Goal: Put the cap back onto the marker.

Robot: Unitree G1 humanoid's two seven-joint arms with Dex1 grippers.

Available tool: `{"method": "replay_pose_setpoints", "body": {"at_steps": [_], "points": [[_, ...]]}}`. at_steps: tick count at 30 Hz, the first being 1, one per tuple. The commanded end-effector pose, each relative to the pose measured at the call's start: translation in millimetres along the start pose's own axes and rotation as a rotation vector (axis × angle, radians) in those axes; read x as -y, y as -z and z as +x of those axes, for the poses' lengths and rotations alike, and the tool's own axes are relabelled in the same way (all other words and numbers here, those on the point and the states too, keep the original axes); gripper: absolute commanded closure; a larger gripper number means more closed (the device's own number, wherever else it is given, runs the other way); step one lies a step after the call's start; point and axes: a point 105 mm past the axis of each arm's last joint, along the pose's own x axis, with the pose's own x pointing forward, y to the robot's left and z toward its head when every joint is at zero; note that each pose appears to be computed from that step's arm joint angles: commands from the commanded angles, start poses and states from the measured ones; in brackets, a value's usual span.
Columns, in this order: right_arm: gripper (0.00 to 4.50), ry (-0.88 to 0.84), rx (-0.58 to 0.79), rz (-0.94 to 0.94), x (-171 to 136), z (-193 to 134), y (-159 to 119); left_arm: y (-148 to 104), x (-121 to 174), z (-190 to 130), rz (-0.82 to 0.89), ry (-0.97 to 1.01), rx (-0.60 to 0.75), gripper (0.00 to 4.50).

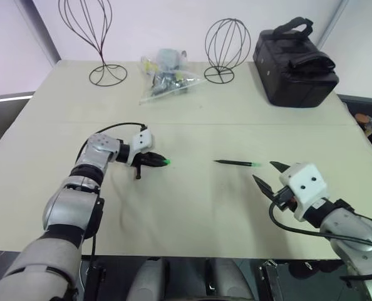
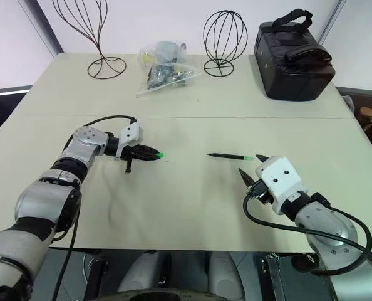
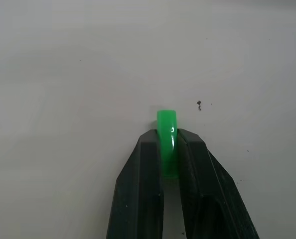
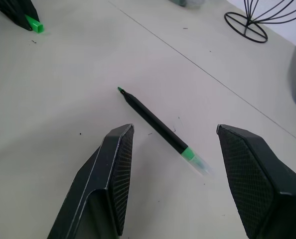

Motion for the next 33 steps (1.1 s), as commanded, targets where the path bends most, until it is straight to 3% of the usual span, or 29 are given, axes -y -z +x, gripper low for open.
{"method": "replay_pose_setpoints", "body": {"at_steps": [1,8,12,22,33], "points": [[1.78,0.023,0.044,-0.044,5,-4,-13,5,1,-2,0.006,0.0,-0.03,4.46],[1.78,-0.053,0.048,-0.068,8,-3,-14,-23,-7,-4,0.15,-0.037,0.077,4.46],[1.78,-0.225,0.183,0.198,12,2,-40,-48,-5,-9,0.26,-0.054,0.214,4.46],[1.78,-0.408,0.005,0.214,50,25,11,-70,11,-29,0.456,-0.117,0.337,4.46],[1.78,-0.499,-0.061,0.045,54,57,44,-75,34,-47,0.459,-0.171,0.347,4.46]]}}
